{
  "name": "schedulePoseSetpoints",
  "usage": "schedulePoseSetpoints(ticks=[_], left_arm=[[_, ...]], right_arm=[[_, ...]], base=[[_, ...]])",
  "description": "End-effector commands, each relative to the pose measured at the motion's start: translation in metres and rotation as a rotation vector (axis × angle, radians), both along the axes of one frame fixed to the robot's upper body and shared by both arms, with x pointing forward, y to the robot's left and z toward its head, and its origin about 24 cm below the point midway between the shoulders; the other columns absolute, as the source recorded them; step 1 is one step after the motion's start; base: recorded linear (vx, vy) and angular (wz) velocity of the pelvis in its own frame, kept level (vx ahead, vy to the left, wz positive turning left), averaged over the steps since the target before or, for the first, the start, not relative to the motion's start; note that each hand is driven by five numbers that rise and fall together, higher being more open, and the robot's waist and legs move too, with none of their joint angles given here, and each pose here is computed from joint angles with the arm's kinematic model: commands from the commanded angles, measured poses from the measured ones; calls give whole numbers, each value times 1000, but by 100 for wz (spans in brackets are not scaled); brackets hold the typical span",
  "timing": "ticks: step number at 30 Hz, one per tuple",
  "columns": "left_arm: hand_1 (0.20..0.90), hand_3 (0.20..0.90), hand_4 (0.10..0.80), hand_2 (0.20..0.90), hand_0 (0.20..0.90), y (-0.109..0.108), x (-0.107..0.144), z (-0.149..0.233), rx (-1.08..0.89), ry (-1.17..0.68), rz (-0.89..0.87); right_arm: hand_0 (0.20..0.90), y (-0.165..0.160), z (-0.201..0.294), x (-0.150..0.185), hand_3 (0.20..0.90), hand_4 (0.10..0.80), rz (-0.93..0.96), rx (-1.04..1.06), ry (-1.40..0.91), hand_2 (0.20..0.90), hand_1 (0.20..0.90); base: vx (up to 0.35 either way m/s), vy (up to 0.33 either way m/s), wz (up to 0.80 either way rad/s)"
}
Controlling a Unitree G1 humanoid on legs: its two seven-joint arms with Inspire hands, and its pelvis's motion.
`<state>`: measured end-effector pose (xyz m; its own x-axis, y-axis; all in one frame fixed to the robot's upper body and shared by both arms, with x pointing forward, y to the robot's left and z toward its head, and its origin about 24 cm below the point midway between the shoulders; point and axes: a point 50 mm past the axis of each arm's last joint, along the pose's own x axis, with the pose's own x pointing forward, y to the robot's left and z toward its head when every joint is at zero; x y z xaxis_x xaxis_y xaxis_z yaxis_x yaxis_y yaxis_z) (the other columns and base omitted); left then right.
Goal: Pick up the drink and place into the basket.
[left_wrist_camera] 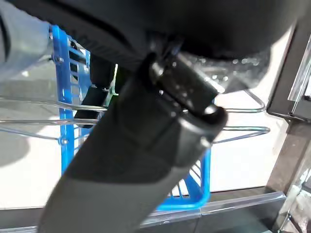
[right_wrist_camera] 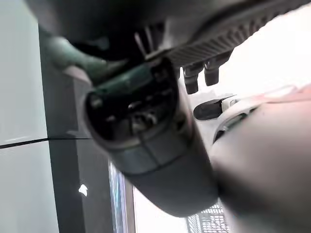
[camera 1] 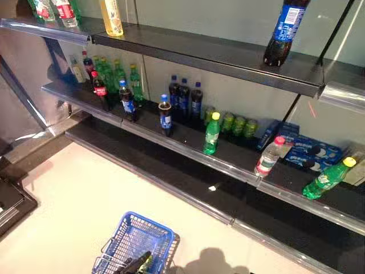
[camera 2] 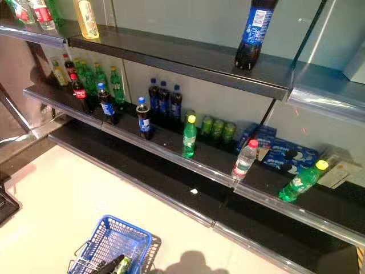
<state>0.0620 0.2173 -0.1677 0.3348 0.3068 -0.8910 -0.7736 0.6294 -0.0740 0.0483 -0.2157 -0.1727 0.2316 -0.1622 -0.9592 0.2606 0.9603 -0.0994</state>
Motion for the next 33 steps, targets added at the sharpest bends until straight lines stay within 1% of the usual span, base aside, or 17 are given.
schedulePoseSetpoints(ticks=[1,15,20,21,23,26,30,31,33], left_arm=[[300,200,100,300,300,10,20,7,63,-89,-48],[300,200,100,300,300,9,18,7,69,-82,-51],[300,200,100,300,300,8,18,7,68,-79,-49],[300,200,100,300,300,8,18,7,69,-78,-52],[300,200,100,300,300,8,19,7,71,-77,-57],[300,200,100,300,300,9,22,8,75,-82,-66],[300,200,100,300,300,13,28,11,88,-87,-85],[300,200,100,300,300,15,29,11,93,-88,-91],[300,200,100,300,300,17,28,13,99,-90,-91]], right_arm=[[900,-4,-3,-30,900,800,5,-10,125,900,900],[900,-4,-3,-30,900,800,4,-11,132,900,900],[900,-9,-1,-21,900,800,128,-117,89,900,900],[900,-10,0,-16,900,800,180,-153,69,900,900],[900,-10,2,-8,900,800,224,-182,34,900,900],[900,-9,6,14,900,800,301,-224,-65,900,900],[900,-5,21,57,900,800,400,-276,-264,900,900],[900,-1,29,74,900,800,411,-269,-329,900,900],[900,5,42,93,900,800,428,-251,-427,900,900]], base=[[0,0,0],[0,0,0],[0,0,0],[0,0,0],[0,0,0],[0,0,0],[-21,-47,2],[-24,-60,1],[-17,-49,1]])
